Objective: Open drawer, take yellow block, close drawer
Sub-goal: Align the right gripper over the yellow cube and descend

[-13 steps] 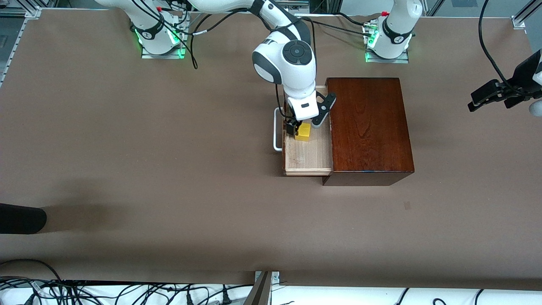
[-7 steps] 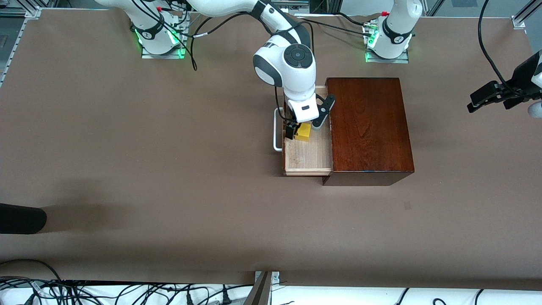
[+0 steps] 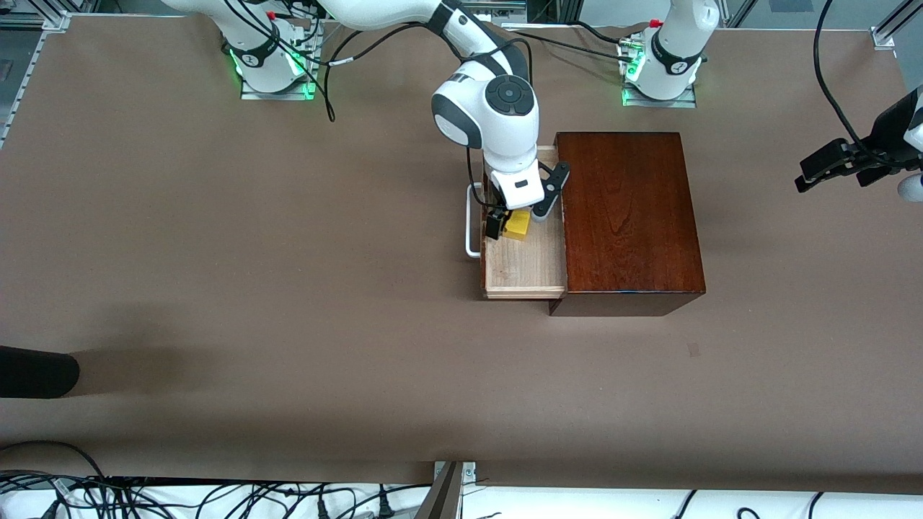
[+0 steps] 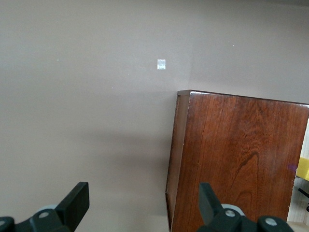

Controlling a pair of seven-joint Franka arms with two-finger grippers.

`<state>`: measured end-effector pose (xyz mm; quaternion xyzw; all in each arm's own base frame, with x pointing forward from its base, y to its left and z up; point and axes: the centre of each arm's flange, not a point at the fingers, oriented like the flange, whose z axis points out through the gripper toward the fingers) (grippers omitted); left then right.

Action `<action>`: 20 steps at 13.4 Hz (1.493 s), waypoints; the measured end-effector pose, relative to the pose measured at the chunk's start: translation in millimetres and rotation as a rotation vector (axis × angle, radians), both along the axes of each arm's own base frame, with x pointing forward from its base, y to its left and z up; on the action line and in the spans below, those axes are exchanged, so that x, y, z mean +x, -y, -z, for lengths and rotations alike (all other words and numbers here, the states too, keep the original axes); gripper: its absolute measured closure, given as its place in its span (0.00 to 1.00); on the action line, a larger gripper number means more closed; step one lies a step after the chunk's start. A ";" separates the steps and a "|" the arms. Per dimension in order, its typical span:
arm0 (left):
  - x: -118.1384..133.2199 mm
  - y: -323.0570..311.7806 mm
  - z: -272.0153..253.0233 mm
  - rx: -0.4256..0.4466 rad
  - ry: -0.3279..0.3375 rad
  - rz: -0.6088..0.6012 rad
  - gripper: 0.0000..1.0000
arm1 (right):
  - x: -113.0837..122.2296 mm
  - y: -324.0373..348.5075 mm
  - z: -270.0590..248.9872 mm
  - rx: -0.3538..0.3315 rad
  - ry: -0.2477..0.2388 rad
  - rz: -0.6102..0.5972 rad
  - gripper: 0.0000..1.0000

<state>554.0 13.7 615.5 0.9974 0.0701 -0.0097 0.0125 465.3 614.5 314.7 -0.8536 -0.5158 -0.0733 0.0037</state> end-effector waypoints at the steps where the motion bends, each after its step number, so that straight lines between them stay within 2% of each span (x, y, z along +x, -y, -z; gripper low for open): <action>1: 0.0 0.0 0.0 0.000 0.000 0.000 0.00 | -1.3 0.0 0.2 -0.008 -0.006 -0.001 0.00; 9: 0.0 0.0 0.1 0.000 0.000 0.000 0.00 | -3.2 -5.3 -32.3 -0.030 -0.021 -0.002 0.00; 17: 0.1 0.0 0.1 0.000 0.000 0.000 0.00 | 5.3 -6.7 -34.9 0.012 0.022 0.002 0.00; 20: 0.1 0.0 0.1 0.000 0.000 0.000 0.00 | 7.7 -8.4 -20.5 0.009 0.036 -0.004 0.00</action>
